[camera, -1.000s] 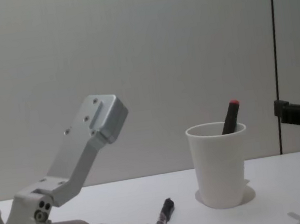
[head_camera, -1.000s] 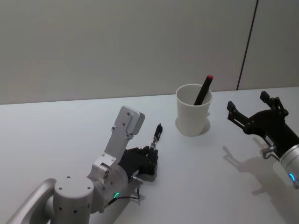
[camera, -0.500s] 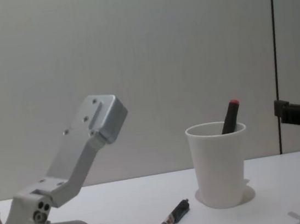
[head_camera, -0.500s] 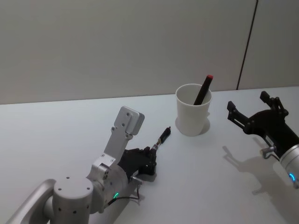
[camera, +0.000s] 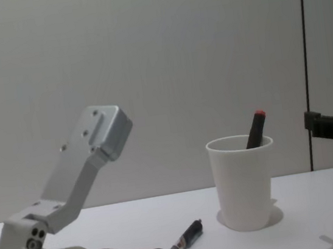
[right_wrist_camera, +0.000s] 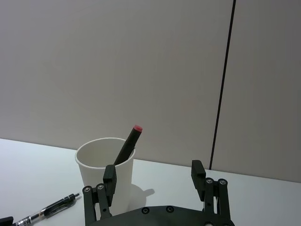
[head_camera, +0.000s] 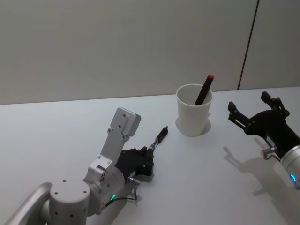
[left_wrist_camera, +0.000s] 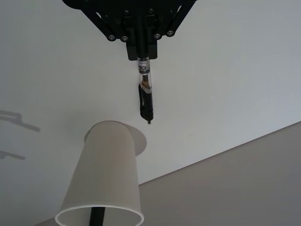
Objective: Place the pen into the pen holder.
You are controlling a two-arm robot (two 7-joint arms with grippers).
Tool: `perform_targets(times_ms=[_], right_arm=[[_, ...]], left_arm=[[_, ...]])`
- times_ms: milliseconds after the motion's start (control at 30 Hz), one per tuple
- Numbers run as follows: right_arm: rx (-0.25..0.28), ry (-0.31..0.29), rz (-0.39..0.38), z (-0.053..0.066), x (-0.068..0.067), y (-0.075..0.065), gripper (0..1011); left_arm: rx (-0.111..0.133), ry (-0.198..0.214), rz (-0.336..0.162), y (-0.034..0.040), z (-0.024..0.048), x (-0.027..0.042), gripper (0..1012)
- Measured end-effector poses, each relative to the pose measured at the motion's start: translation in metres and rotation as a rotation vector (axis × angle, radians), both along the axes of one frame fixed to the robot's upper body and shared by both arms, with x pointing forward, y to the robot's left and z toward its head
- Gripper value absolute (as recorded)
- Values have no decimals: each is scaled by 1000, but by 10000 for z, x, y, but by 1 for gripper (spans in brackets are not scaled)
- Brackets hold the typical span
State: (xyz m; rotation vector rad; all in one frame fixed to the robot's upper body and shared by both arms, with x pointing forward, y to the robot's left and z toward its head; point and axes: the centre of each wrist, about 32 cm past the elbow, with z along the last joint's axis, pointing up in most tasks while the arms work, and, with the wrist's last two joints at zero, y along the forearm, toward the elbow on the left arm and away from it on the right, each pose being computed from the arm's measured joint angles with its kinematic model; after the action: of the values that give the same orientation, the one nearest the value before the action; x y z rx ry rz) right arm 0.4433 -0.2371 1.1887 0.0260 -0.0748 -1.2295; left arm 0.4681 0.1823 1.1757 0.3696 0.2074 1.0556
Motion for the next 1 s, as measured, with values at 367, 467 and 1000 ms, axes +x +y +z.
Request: perform_targets(times_ms=[367,467,1000], right_arm=[[0,0,0,0,0,0,1001],[0,0,0,0,0,0,1001],[0,0,0,0,0,0,1001]], left_arm=[[-10,-46,61,21,5,-25,130],[-19,-66,84,34,11,-35,129],[-97,-229,236,205,116,-133,130]])
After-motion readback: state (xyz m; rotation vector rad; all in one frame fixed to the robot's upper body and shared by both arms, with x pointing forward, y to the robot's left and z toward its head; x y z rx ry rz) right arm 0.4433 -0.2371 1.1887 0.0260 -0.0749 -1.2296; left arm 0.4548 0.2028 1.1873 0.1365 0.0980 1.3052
